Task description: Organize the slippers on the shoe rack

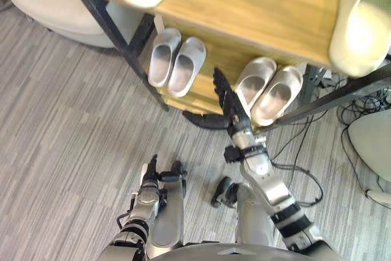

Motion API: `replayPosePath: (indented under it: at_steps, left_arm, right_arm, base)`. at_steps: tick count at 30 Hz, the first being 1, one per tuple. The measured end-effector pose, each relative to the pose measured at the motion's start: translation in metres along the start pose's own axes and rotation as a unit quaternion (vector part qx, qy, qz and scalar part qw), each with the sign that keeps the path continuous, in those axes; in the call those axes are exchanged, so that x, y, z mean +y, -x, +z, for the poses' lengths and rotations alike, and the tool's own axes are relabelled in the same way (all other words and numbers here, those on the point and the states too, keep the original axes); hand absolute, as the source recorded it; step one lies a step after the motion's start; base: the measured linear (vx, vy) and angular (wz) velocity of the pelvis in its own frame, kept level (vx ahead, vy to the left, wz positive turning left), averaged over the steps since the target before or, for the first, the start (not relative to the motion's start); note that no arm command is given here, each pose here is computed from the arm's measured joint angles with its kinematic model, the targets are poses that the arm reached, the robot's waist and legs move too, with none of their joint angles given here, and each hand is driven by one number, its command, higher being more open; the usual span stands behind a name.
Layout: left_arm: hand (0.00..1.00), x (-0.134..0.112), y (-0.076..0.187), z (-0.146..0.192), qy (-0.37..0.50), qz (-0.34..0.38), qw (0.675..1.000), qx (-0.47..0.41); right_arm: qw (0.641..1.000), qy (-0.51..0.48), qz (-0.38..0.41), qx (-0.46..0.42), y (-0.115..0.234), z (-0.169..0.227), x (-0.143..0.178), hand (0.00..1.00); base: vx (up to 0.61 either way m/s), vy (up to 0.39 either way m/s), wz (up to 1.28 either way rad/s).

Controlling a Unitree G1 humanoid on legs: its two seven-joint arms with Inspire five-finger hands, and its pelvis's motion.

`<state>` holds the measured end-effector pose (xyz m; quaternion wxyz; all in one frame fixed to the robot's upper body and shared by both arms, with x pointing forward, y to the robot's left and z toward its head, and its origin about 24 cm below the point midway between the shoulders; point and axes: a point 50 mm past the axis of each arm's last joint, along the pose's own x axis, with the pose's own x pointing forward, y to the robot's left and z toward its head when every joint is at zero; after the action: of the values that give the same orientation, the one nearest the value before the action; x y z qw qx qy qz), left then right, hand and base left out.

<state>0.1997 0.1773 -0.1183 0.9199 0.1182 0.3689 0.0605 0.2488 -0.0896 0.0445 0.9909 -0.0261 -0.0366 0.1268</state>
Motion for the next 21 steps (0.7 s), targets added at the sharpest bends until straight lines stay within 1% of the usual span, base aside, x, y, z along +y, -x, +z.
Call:
replayPosePath:
  at_steps: [4,5,6,8,9,10,12,15,21]
  left_arm:
    - [1.0,-0.003,0.008,-0.027,-0.032,-0.021,0.998,0.041]
    - [1.0,-0.005,0.012,-0.036,-0.04,-0.029,0.998,0.05]
    - [1.0,-0.005,0.012,-0.037,-0.041,-0.03,0.997,0.052]
    - [1.0,-0.01,0.017,-0.048,-0.057,-0.042,0.995,0.068]
    - [1.0,-0.01,0.017,-0.048,-0.057,-0.042,0.995,0.068]
    - [1.0,-0.013,0.019,-0.051,-0.064,-0.05,0.994,0.074]
    - [1.0,-0.017,0.021,-0.054,-0.076,-0.063,0.992,0.075]
    - [1.0,-0.022,0.024,-0.056,-0.097,-0.079,0.989,0.072]
    - [1.0,-0.033,0.026,-0.049,-0.123,-0.108,0.986,0.045]
  right_arm:
    - [0.993,-0.011,-0.022,0.119,0.035,-0.054,-0.012,1.0]
    - [0.986,-0.004,-0.033,0.163,0.049,-0.072,-0.017,1.0]
    - [0.985,-0.001,-0.034,0.169,0.051,-0.074,-0.018,1.0]
    - [0.969,0.033,-0.043,0.241,0.073,-0.103,-0.025,1.0]
    - [0.969,0.034,-0.043,0.242,0.073,-0.103,-0.025,1.0]
    - [0.959,0.053,-0.044,0.274,0.082,-0.115,-0.028,1.0]
    - [0.947,0.076,-0.045,0.308,0.092,-0.126,-0.032,1.0]
    - [0.926,0.091,-0.046,0.364,0.109,-0.146,-0.034,1.0]
    - [0.898,0.097,-0.076,0.423,0.131,-0.163,-0.043,1.0]
  base:
    - [0.1,0.036,-0.24]
    - [0.09,0.04,-0.22]
    - [0.09,0.046,-0.21]
    - [0.05,0.028,-0.21]
    - [0.01,0.019,-0.22]
    - [0.01,0.015,-0.09]
    - [0.0,0.016,-0.09]
    - [-0.04,0.022,-0.14]
    - [-0.05,0.025,-0.09]
